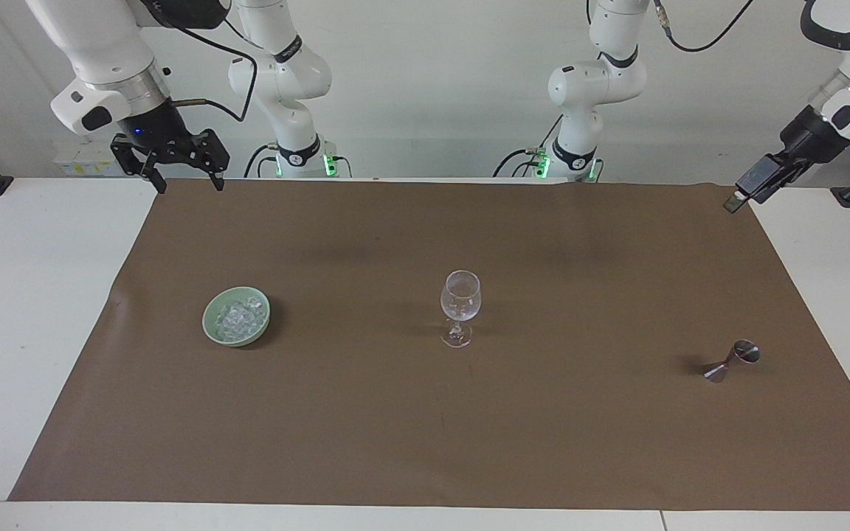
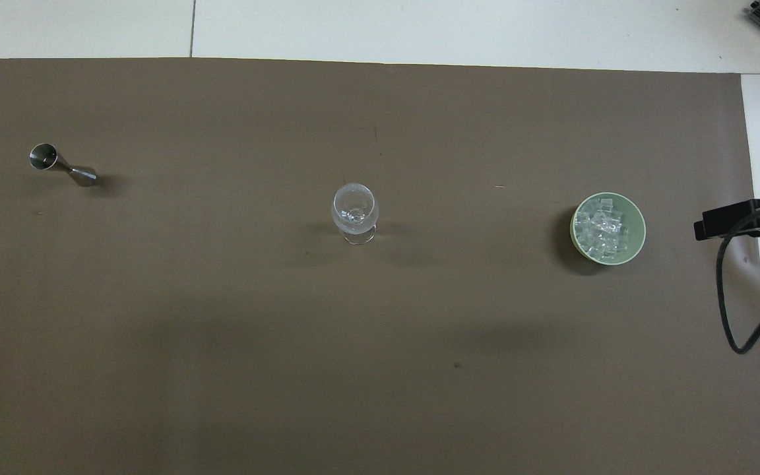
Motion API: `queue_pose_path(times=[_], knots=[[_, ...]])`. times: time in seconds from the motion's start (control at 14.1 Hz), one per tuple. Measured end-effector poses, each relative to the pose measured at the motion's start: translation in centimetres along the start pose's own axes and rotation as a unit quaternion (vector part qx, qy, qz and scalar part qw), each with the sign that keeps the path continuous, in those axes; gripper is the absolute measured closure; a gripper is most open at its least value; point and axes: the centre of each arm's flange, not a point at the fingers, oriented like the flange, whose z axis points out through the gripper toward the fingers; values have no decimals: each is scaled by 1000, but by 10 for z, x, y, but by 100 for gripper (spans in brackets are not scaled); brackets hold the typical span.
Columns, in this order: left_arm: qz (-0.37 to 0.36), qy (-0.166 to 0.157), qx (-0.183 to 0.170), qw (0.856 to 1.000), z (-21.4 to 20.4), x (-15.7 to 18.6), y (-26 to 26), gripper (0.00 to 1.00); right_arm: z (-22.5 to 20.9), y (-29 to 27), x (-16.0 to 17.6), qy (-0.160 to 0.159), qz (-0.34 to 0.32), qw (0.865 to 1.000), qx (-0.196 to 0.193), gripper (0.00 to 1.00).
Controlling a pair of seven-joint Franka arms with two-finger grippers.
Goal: Pour wine and add ice with both arms
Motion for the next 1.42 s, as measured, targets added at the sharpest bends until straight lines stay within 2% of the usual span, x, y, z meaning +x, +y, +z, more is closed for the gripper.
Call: queue_pose_path(times=[0.28,0.71,1.0,1.42], knots=[[-59,10,-17,998,11,6,-8,0,0,0,0,0,0,1000,0,0],[-116,-5,-51,992,18,15,-43,0,0,0,0,0,0,1000,0,0],[-158,-11,-57,986,24,20,-59,0,0,0,0,0,0,1000,0,0],[-244,-33,-72,967,37,25,-75,0,0,0,0,0,0,1000,0,0]])
